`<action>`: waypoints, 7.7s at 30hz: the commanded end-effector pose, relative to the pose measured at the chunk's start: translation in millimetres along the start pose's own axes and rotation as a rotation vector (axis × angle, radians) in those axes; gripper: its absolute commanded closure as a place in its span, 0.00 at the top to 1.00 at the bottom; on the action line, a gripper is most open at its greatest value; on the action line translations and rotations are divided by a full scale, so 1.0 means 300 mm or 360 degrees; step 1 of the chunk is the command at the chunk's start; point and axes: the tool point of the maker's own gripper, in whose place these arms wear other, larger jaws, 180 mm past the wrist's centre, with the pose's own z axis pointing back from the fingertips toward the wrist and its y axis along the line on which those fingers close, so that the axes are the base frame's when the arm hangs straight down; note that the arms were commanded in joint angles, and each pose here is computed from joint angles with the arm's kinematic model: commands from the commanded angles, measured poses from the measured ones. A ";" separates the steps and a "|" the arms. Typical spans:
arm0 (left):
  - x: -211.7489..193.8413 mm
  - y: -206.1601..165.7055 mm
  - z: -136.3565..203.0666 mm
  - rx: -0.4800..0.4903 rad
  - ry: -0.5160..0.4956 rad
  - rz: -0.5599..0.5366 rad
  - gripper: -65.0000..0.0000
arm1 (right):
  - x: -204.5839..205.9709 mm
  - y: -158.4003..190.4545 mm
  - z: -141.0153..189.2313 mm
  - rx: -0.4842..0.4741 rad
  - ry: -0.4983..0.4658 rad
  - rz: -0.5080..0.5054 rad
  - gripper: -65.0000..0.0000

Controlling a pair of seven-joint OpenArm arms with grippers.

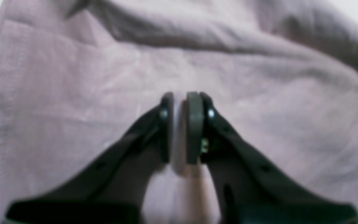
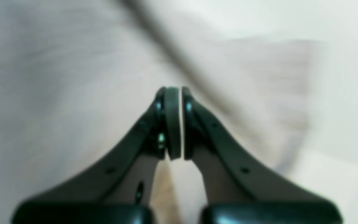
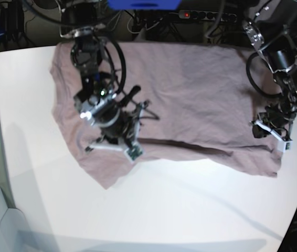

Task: Layout the t-shirt on the table in an organized manner, then fold the t-shirt properly
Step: 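Pull the t-shirt hem with the right gripper away from the left gripper, then regrasp the t-shirt corner with the right gripper and tug it, then drag the t-shirt corner with the right gripper to flatten it, then pull the t-shirt with both grippers to square its edges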

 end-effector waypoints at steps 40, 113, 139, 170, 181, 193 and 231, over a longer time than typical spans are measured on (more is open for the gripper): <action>-0.041 0.060 0.022 0.0045 0.0064 0.0011 0.12 | -0.148 -0.504 -0.370 -0.0028 0.0209 -0.0424 0.53; 0.020 0.019 0.036 -0.0036 -0.0014 0.0082 0.12 | -0.298 -0.404 0.266 -0.0270 0.0456 0.0737 0.42; 0.015 0.015 0.034 -0.0039 -0.0012 0.0085 0.12 | -0.313 -0.313 0.077 -0.0059 0.0450 0.0593 0.42; -0.006 0.021 0.039 -0.0033 0.0006 0.0087 0.12 | 0.019 -0.561 0.036 -0.0357 0.0209 0.0699 0.00; -0.017 0.026 0.042 -0.0028 0.0021 0.0086 0.12 | 0.102 -0.644 -0.062 -0.0298 0.0127 0.0644 0.00; -0.062 0.042 0.056 -0.0011 0.0061 0.0085 0.12 | 0.214 -0.851 -0.160 -0.0572 -0.0137 0.0304 0.24; 0.156 -0.047 -0.049 -0.0037 -0.0007 -0.0036 0.12 | -0.235 -0.348 0.049 -0.0371 0.0277 -0.0176 0.42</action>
